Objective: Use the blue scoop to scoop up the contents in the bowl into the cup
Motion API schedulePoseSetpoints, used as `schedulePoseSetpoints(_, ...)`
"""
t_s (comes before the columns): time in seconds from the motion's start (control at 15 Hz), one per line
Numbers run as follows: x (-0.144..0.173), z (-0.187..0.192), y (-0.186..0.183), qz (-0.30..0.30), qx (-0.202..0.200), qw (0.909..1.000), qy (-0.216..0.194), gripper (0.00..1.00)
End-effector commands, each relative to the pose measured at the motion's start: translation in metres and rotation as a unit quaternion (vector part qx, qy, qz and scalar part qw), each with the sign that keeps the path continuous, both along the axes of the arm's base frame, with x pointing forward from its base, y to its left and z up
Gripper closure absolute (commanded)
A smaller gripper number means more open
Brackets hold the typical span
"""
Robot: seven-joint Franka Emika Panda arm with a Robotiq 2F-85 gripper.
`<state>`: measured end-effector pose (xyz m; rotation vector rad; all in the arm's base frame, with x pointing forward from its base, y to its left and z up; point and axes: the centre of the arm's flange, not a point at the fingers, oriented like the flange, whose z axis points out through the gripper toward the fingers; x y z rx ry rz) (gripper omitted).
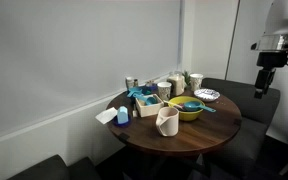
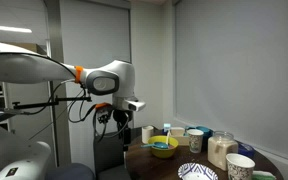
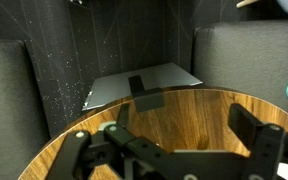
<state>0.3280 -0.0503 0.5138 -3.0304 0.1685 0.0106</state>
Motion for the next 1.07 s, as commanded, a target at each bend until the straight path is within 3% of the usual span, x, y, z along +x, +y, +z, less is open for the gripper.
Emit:
schedulePoseSetpoints(0.0,0.0,0.0,0.0,0.0,0.0,1.0,0.0,0.0)
schedulePoseSetpoints(0.67,0.0,0.0,0.0,0.0,0.0,1.0,0.0,0.0)
schedulePoseSetpoints(1.0,0.035,-0.001,0.0,0.041,0.097,0.9935,-0.044,0.0)
